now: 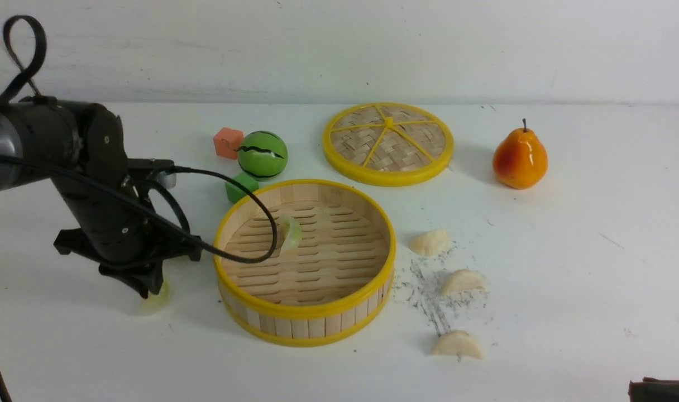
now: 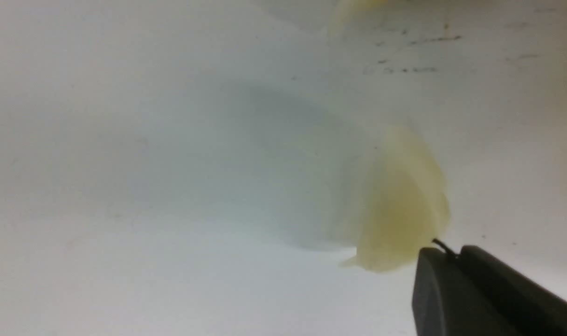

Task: Put the dumplings into the steamer on the white table.
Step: 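Reach for and grasp a dumpling on the table with the left gripper, then place the dumpling into the bamboo steamer basket with the left gripper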

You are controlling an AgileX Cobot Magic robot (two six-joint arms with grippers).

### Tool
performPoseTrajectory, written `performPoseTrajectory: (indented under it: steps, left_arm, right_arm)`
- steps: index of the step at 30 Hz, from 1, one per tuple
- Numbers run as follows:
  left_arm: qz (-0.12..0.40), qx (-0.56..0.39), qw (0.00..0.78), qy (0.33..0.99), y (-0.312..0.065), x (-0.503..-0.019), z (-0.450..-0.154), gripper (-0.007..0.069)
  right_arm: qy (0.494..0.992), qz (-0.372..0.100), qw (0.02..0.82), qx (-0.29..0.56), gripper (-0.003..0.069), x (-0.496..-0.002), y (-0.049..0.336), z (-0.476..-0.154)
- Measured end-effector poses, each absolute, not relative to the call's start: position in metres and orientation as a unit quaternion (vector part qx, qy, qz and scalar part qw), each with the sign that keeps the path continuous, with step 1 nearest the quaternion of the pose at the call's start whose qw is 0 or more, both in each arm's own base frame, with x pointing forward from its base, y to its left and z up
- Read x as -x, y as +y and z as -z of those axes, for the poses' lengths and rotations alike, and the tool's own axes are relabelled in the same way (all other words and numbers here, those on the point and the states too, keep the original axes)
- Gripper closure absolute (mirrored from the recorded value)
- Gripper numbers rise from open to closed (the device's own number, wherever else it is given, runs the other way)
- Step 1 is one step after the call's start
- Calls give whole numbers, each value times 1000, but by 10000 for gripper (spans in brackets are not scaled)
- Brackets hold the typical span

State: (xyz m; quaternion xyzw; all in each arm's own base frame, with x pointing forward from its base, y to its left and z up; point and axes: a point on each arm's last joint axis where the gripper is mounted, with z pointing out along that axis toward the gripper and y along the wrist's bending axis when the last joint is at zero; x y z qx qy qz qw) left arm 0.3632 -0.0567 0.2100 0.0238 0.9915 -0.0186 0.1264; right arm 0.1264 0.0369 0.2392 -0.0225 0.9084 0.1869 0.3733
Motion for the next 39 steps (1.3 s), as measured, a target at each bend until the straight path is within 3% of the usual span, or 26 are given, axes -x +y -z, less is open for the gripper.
performPoseTrajectory:
  steps: [2, 10, 13, 17, 21, 28, 33, 34, 37, 38, 39]
  left_arm:
    - [21, -23, 134, 990, -57, -361, -217, 639]
    - [14, -23, 146, 989, -55, -363, -215, 628]
    - [14, -21, 152, 988, -56, -367, -211, 577]
    - [-3, -31, 155, 987, -54, -374, -197, 395]
    - [-18, -36, 137, 990, -52, -379, -178, 307]
    - [-19, -11, 126, 992, -52, -380, -168, 387]
    - [-15, -8, 159, 987, -51, -375, -198, 385]
    - [-6, -2, 178, 984, -52, -372, -216, 385]
    - [39, 23, 217, 975, -57, -367, -254, 385]
    - [95, 42, 240, 965, -65, -364, -277, 385]
    - [108, 40, 249, 962, -68, -363, -283, 385]
  right_arm:
    - [908, -186, 375, 22, 545, -127, 37, -239]
    - [907, -185, 378, 21, 540, -127, 37, -240]
    - [907, -185, 378, 21, 536, -127, 37, -240]
    - [907, -185, 378, 21, 530, -127, 37, -240]
    - [907, -185, 378, 21, 526, -127, 37, -240]
    - [907, -185, 378, 21, 522, -127, 37, -240]
    - [907, -185, 378, 21, 522, -127, 37, -240]
    - [907, -185, 378, 21, 521, -127, 37, -240]
    - [907, -185, 378, 21, 519, -127, 36, -240]
    - [906, -184, 381, 20, 518, -128, 36, -240]
    - [906, -184, 382, 19, 517, -128, 36, -240]
